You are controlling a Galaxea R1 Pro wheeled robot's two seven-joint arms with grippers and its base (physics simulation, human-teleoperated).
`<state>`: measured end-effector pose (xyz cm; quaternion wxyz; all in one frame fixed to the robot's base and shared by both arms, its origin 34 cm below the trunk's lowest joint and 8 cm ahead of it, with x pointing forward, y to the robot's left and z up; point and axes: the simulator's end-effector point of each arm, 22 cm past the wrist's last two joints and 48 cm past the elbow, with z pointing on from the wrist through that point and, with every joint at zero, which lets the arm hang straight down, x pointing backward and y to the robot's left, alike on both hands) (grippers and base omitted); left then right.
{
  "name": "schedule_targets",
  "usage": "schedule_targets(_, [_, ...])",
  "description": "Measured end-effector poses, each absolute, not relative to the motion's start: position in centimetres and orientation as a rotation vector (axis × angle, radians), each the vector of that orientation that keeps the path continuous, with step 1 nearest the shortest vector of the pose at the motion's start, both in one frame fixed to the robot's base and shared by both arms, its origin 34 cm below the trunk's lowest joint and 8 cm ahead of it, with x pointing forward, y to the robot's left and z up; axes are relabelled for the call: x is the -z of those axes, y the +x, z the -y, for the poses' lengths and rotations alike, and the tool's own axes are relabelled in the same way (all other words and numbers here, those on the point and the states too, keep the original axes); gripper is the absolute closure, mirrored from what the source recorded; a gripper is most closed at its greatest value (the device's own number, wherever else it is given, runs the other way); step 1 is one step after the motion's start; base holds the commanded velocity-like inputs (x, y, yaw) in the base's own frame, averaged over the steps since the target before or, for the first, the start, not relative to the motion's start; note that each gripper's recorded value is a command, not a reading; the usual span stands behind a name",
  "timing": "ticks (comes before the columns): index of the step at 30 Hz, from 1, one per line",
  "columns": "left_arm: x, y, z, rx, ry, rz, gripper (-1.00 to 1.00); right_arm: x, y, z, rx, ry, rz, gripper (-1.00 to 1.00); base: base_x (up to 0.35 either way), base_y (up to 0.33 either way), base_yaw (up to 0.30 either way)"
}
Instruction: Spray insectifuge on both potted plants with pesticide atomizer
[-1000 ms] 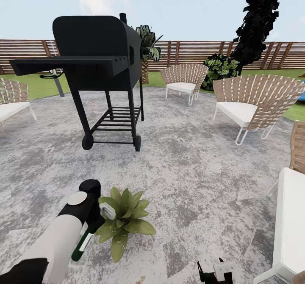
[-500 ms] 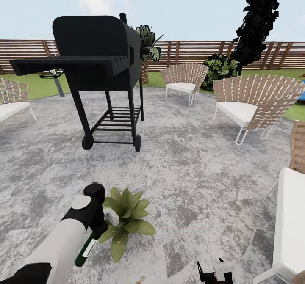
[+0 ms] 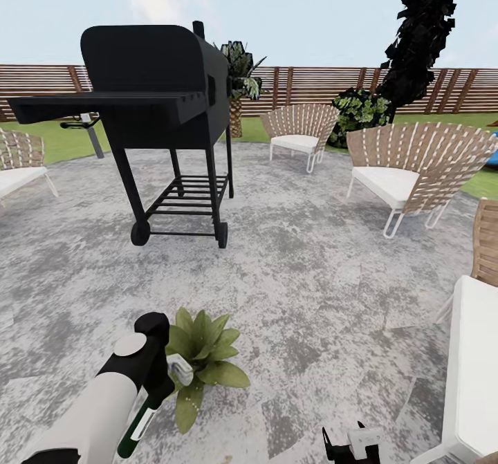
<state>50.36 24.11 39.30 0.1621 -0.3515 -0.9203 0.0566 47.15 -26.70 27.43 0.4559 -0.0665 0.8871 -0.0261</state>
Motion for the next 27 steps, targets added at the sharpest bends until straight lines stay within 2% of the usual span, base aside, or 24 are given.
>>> schedule_targets(8, [-39.3, 50.4, -24.1, -0.168, -0.995, 2.632, 1.0, -27.4, 47.2, 26.6, 0.063, -0.163, -2.187, -1.0, 0.0, 0.0, 0.0])
schedule_targets(11, [-39.3, 50.4, -24.0, -0.169, -0.995, 2.632, 1.0, -27.4, 47.2, 26.7, 0.066, -0.162, -2.188, -1.0, -0.228, -0.139, 0.012])
schedule_targets(20, [-39.3, 50.4, -23.9, -0.168, -1.0, 2.631, 1.0, -27.4, 47.2, 26.7, 0.064, -0.164, -2.188, -1.0, -0.241, -0.147, 0.256])
schedule_targets(27, [-41.0, 53.3, -23.6, -0.137, -0.956, 2.698, 1.0, -27.4, 47.2, 26.7, 0.065, -0.162, -2.187, -1.0, -0.007, -0.004, 0.014])
